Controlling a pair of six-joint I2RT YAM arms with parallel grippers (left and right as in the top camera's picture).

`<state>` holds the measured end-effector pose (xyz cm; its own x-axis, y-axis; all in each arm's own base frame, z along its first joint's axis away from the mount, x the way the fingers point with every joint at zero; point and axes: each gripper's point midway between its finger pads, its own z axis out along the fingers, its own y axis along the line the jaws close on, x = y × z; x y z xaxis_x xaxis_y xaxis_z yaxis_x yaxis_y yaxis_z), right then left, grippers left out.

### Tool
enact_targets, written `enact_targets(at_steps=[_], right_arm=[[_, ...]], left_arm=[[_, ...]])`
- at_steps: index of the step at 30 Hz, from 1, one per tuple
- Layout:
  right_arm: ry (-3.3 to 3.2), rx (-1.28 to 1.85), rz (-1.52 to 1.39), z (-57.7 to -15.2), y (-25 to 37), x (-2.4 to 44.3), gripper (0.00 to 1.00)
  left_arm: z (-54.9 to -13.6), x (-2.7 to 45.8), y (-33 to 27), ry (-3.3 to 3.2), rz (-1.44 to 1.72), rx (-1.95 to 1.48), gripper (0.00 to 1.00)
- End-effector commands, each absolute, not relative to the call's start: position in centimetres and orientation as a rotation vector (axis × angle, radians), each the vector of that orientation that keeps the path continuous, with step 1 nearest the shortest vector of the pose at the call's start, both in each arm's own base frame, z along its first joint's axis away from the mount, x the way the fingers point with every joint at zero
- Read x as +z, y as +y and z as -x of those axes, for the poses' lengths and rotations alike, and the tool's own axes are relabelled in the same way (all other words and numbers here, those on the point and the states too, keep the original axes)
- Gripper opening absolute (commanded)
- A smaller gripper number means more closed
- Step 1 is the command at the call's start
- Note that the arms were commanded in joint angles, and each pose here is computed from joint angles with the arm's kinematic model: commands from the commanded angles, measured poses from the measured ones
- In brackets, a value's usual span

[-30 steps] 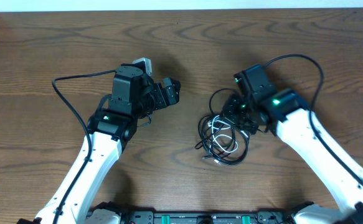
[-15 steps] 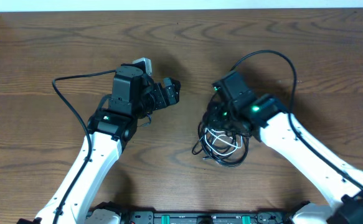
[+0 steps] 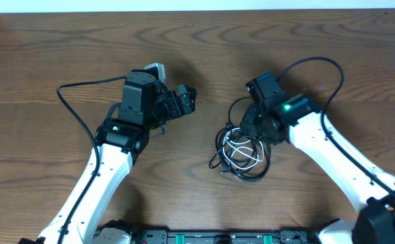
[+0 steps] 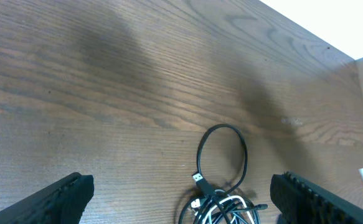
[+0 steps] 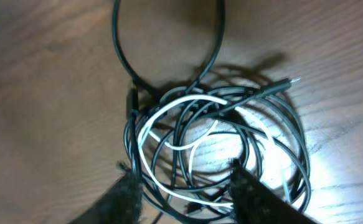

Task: Untangle cables

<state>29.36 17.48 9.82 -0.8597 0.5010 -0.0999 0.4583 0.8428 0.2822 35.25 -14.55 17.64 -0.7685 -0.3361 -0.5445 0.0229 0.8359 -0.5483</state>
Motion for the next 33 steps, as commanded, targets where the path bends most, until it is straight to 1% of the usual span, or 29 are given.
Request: enact_targets(at_steps=[1, 3, 9, 13, 18, 21, 23, 24, 26, 28, 30, 31, 33], right_arm=[[2.964, 0.372, -0.821, -27.5, 18.6, 7.0, 0.42], [2.997, 0.336, -0.825, -27.1, 18.8, 5.9, 0.42], [3.067, 0.219, -1.0, -25.7, 18.6, 2.8, 0.44], [3.114, 0.154, -1.024, -25.1, 18.4, 0.9, 0.44], [3.113, 0.148, -1.025, -25.5, 18.6, -0.1, 0.44], [3.128, 0.261, -1.033, -25.8, 19.7, 0.3, 0.37], [3.138, 0.296, -1.0, -25.9, 19.7, 0.8, 0.24], [3.135, 0.303, -0.99, -26.0, 19.5, 1.1, 0.22], [3.112, 0.331, -0.988, -26.3, 19.2, 2.3, 0.25], [3.071, 0.373, -0.984, -26.8, 19.0, 3.7, 0.33], [3.026, 0.377, -0.982, -27.3, 18.6, 4.6, 0.5], [2.995, 0.361, -0.999, -27.6, 18.3, 4.9, 0.55], [2.968, 0.356, -1.036, -27.9, 18.2, 4.9, 0.56]], left_arm=[[-35.6, 18.6, -14.9, 2.335, 0.203, -0.728, 0.97], [-35.6, 18.6, -14.9, 2.335, 0.203, -0.728, 0.97], [-35.6, 18.6, -14.9, 2.335, 0.203, -0.728, 0.97], [-35.6, 18.6, -14.9, 2.335, 0.203, -0.728, 0.97], [-35.6, 18.6, -14.9, 2.335, 0.203, -0.728, 0.97], [-35.6, 18.6, -14.9, 2.335, 0.203, -0.728, 0.97], [-35.6, 18.6, -14.9, 2.335, 0.203, -0.728, 0.97], [-35.6, 18.6, -14.9, 2.335, 0.203, -0.728, 0.97], [-35.6, 18.6, -14.9, 2.335, 0.203, -0.728, 0.97], [-35.6, 18.6, -14.9, 2.335, 0.203, -0.728, 0.97], [-35.6, 18.6, -14.9, 2.335, 0.203, -0.729, 0.97], [-35.6, 18.6, -14.9, 2.335, 0.203, -0.729, 0.97], [-35.6, 18.6, -14.9, 2.335, 0.203, -0.728, 0.97]])
